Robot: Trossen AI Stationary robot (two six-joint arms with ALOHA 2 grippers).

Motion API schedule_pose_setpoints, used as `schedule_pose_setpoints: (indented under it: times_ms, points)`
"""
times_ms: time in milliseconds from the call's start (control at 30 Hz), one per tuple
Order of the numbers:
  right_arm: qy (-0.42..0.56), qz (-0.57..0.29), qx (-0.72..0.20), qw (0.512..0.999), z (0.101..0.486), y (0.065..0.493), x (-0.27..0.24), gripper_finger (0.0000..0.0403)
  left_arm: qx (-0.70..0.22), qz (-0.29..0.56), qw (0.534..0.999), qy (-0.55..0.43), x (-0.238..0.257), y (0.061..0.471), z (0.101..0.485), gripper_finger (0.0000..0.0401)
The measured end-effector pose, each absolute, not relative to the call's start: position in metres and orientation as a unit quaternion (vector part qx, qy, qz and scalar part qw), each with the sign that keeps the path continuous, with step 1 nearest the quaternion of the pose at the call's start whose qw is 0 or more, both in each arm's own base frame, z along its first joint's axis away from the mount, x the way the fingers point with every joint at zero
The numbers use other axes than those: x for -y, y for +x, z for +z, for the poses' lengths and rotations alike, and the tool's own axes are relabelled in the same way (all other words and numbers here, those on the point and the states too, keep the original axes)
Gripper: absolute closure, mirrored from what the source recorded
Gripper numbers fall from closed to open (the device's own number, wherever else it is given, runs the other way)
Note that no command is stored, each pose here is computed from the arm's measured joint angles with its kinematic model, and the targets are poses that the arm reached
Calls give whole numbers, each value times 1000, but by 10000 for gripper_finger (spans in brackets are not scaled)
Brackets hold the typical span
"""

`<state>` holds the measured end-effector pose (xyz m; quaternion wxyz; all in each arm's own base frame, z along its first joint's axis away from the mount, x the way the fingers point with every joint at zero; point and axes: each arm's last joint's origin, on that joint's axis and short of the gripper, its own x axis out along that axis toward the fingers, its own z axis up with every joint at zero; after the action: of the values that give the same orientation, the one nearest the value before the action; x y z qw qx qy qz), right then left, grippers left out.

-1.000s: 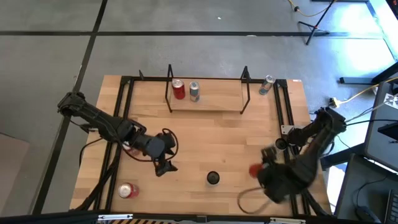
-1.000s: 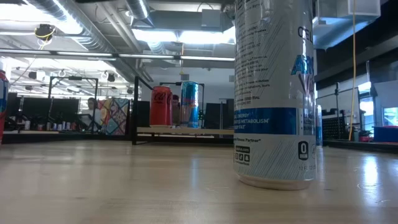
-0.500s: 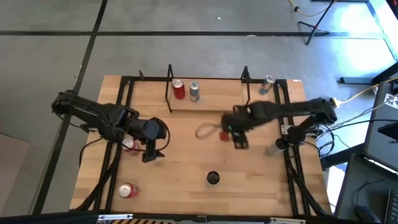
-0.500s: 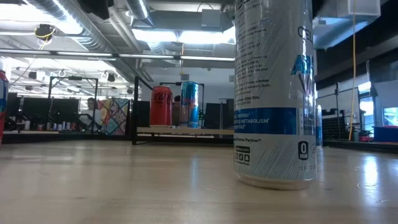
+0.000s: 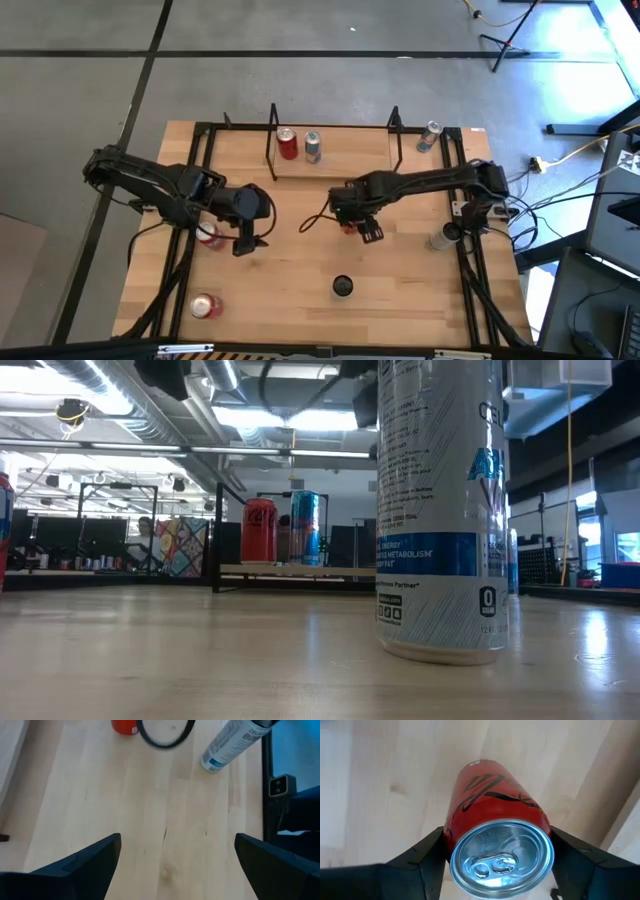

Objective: Place canned beverage on shelf
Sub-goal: Put the red black soda can on the shelf aligned with the other red black soda can

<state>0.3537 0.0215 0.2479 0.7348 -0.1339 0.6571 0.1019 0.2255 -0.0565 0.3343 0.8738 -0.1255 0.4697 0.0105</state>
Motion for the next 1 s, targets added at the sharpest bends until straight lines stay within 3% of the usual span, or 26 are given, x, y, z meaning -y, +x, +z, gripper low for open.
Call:
schedule_pose_setpoints:
  times_ms: [233, 433, 500, 800, 1000]
  points:
    - [-141, 107, -658, 732, 236, 362, -23, 132, -457, 8, 880, -129, 57, 228, 336, 22]
    - [-141, 107, -646, 742, 237, 368, -23, 29, -449, 5, 884, -131, 58, 229, 337, 22]
    - [-134, 98, -632, 757, 247, 372, -24, 15, -444, 3, 886, -130, 58, 230, 338, 22]
    - [-31, 108, -620, 776, 309, 335, -26, 56, -427, 38, 896, -116, 57, 245, 331, 22]
    - [26, 66, -571, 818, 311, 282, -35, 61, -419, 58, 897, -127, 44, 275, 316, 22]
